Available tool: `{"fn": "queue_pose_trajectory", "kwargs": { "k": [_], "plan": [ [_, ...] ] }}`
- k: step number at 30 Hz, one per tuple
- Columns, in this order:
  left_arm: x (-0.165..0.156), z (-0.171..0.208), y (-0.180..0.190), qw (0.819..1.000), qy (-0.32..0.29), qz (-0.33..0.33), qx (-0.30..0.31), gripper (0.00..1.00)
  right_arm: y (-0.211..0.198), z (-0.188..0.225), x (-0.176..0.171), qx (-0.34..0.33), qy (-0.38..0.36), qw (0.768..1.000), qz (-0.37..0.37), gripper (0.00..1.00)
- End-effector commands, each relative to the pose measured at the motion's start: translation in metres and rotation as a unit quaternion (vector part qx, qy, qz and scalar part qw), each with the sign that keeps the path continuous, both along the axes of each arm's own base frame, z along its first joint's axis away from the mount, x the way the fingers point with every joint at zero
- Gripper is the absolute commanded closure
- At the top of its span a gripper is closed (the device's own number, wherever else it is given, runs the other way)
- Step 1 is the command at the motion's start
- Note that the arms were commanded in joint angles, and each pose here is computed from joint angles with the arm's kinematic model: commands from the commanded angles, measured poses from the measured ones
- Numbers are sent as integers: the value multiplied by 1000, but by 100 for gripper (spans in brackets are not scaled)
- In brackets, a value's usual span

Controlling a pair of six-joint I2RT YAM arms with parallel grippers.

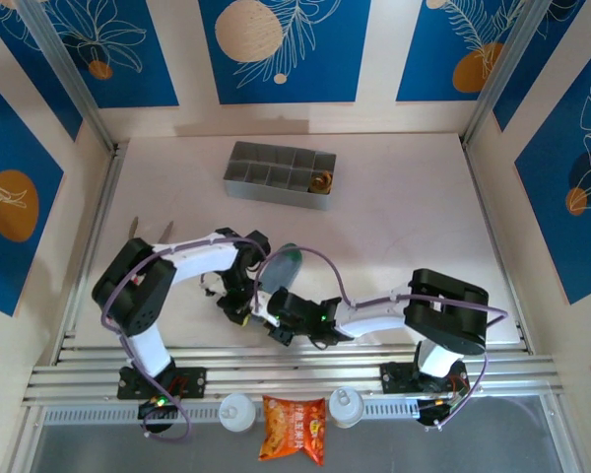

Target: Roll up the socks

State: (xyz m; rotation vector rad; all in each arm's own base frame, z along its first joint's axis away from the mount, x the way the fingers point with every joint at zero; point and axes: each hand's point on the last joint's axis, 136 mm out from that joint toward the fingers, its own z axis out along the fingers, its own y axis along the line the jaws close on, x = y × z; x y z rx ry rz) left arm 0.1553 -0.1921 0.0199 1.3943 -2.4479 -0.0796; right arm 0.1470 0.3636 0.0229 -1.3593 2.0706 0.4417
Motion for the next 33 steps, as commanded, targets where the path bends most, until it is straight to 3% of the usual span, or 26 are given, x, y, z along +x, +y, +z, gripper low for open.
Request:
{"fn": "queue_pose_trajectory", "kwargs": {
  "k": [1, 3, 5, 10, 12, 16, 25, 33],
  "plan": [
    [15, -2, 5, 998, -61, 14, -3, 53, -58, -76, -39, -87, 169, 981, -36, 100],
    [19, 5, 4, 996, -81, 18, -21, 32, -62, -84, -47, -82, 218, 972, -40, 100],
    [24, 12, 4, 994, -101, 16, -35, 21, -68, -91, -52, -87, 248, 964, -45, 100],
    [38, 31, 15, 985, -168, 15, -39, 6, -74, -98, -56, -87, 304, 947, -57, 100],
    [47, 38, 17, 977, -207, 10, -48, 5, -76, -101, -54, -83, 326, 939, -71, 100],
    [52, 45, 22, 964, -258, -11, -65, 15, -83, -109, -54, -90, 368, 920, -99, 100],
    [37, 34, 23, 958, -267, -33, -98, 45, -95, -120, -54, -82, 443, 878, -160, 100],
    [42, 18, 12, 953, -277, -42, -115, 60, -97, -122, -50, -49, 513, 834, -199, 100]
  ]
}}
